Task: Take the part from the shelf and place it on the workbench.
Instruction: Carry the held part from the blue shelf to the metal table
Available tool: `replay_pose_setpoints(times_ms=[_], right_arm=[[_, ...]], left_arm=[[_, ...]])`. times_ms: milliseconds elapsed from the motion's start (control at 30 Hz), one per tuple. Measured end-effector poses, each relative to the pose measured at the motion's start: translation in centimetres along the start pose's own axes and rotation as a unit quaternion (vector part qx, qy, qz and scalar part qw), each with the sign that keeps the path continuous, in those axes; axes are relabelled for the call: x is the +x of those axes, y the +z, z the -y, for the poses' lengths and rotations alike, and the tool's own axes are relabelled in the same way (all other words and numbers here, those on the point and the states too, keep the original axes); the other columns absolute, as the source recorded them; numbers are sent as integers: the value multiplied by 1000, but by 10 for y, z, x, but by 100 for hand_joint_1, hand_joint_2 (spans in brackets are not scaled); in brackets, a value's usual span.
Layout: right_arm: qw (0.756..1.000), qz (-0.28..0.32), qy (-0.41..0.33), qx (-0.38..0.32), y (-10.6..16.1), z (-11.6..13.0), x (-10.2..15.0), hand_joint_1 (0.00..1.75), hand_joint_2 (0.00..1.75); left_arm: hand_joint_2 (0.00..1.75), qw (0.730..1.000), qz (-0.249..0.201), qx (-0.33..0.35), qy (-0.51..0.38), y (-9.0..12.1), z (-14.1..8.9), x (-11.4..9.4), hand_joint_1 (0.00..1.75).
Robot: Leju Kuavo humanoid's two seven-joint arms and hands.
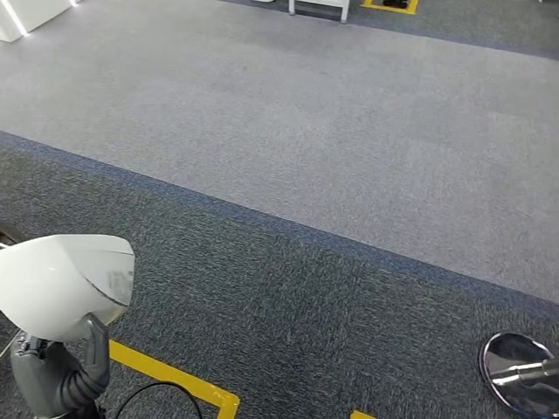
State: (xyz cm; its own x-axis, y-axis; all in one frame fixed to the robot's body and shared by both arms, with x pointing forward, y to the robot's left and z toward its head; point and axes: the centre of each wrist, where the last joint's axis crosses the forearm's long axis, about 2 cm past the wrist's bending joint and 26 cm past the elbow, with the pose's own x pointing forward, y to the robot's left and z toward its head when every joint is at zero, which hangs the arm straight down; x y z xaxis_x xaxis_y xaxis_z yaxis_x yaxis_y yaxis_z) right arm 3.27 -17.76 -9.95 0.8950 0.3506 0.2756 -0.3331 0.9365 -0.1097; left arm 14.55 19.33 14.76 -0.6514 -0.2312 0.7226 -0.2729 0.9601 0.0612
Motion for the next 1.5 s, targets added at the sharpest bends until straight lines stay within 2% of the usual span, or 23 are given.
replay_pose_setpoints(times_ms=[233,667,1500], right_arm=[[1000,2,14,1,0,1,0,0,0],[1000,2,14,1,0,0,-1,0,0],[1000,10,21,-18,0,2,2,0,0]], left_arm=[[175,1000,-12,6,0,1,-15,-9,175],[175,1000,-7,-3,0,-4,-23,-14,175],[175,1000,-11,8,5,-3,-21,-14,175]])
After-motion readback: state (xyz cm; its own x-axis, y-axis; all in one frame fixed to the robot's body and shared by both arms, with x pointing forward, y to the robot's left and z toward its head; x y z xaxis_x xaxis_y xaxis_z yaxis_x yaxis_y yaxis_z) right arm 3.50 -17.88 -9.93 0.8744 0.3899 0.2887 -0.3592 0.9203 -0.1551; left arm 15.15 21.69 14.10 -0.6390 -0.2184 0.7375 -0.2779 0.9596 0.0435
